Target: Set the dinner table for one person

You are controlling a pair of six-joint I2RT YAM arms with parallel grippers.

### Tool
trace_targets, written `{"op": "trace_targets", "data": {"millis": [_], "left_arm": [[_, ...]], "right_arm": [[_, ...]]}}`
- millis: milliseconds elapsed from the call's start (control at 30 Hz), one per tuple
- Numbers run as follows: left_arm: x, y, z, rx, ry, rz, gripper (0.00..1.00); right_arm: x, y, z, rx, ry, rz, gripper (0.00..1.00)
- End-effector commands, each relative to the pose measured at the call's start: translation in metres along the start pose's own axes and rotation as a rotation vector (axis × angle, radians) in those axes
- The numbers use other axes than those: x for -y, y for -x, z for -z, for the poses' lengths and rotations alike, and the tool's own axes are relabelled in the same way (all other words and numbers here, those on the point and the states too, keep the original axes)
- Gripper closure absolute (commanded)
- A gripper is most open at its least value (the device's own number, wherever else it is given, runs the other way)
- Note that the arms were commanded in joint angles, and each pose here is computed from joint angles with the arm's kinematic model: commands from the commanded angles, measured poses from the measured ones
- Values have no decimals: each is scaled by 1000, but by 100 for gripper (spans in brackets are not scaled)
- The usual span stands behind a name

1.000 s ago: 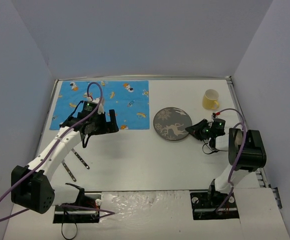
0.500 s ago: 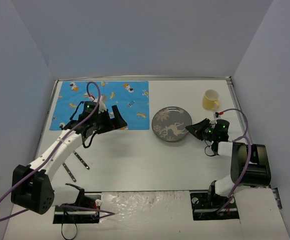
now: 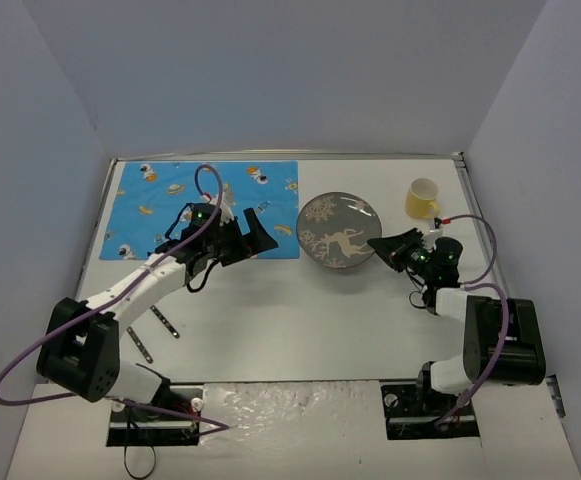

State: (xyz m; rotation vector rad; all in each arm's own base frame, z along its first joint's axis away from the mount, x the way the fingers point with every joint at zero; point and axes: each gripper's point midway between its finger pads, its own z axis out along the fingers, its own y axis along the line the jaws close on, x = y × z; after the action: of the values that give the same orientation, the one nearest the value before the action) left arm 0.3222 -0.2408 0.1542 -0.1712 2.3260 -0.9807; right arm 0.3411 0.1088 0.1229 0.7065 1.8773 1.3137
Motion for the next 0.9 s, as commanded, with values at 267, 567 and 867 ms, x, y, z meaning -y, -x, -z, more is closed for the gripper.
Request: {"op": "trace_targets", "data": {"millis": [267, 567, 867], "left_arm": [[109, 52, -23, 163, -280, -17, 13], [117, 53, -37, 166, -290, -5, 33], [123, 50, -44, 153, -315, 17, 48]], "right_arm": [[-119, 13, 5, 29, 328, 143, 100], [-123, 11, 4, 26, 337, 136, 100], [-125, 0, 1, -5, 348, 129, 100]]}}
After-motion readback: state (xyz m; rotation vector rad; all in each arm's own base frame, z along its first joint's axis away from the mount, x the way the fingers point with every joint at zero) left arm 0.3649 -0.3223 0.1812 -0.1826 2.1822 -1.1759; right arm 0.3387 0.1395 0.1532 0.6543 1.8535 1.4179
